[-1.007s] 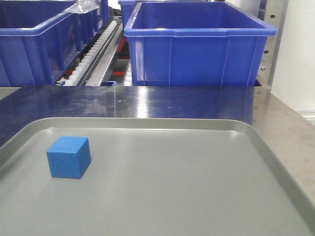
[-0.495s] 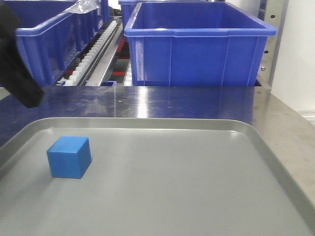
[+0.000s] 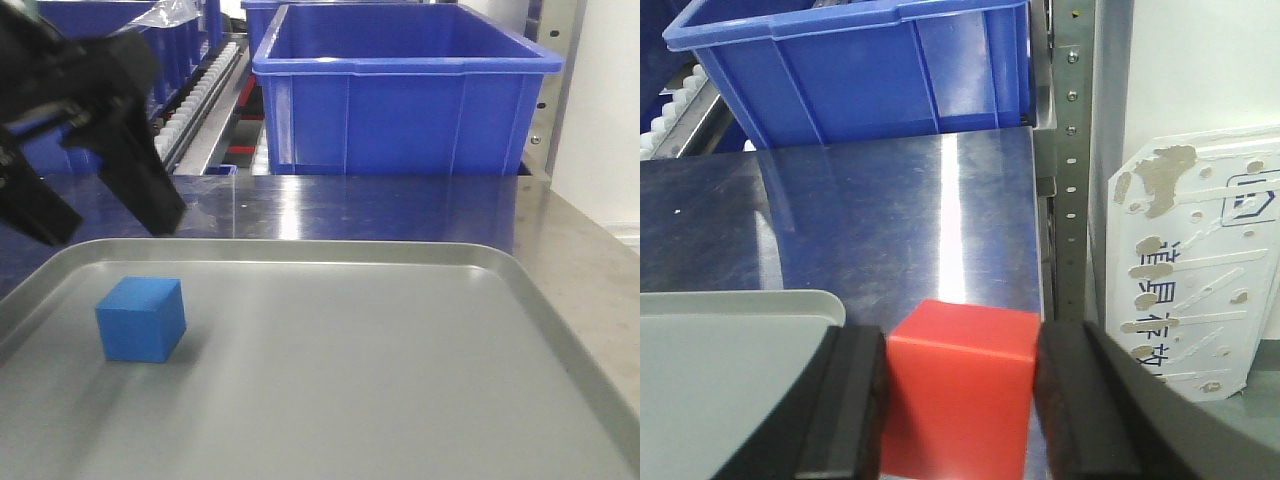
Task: Sort and place red and blue blocks on shelf
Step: 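Lower the open left gripper over the blue cube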
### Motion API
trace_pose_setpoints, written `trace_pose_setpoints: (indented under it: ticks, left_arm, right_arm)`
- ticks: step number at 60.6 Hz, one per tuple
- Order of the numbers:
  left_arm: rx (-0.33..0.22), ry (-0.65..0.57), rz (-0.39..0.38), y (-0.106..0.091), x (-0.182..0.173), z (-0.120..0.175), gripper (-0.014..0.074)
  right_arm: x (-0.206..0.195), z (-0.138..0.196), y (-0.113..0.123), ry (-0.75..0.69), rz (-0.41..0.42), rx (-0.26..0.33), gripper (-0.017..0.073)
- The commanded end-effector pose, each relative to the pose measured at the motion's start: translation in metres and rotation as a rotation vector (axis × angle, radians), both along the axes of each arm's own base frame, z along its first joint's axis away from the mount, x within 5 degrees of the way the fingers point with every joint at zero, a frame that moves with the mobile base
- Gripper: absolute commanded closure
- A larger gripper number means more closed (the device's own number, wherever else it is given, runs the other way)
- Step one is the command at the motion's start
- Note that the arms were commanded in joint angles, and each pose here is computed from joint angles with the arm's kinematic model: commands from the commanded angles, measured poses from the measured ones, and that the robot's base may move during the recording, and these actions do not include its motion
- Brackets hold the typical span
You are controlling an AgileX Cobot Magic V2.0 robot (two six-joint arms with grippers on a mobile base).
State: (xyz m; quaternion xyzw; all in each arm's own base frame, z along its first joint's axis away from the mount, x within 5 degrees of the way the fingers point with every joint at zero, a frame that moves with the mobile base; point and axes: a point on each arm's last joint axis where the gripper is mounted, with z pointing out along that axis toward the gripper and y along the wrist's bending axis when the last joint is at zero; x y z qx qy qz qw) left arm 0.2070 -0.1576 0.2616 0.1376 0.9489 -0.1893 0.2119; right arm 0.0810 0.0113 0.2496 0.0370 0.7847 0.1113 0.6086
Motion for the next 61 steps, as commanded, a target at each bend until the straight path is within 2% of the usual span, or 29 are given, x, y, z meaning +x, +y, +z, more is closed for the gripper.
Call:
trace_pose_setpoints:
  ticks: [1, 14, 34, 61]
  left_arm:
    - [-0.031, -0.059, 0.020, -0.009, 0.004, 0.011, 0.0042]
    - [0.014, -0.026, 0.027, -0.017, 0.007, -0.003, 0.0042]
    - [0.028, 0.006, 0.053, -0.023, 0.015, -0.019, 0.0042]
    - [0.058, 0.034, 0.042, -0.030, 0.018, -0.034, 0.0043]
  right_arm:
    - [0.002, 0.018, -0.002, -0.117, -0.023, 0.000, 0.0510]
    - [0.002, 0.018, -0.002, -0.117, -0.023, 0.000, 0.0510]
    - [0.002, 0.018, -0.002, -0.117, -0.023, 0.000, 0.0510]
    - [0.002, 0.018, -0.002, -0.117, -0.023, 0.000, 0.0510]
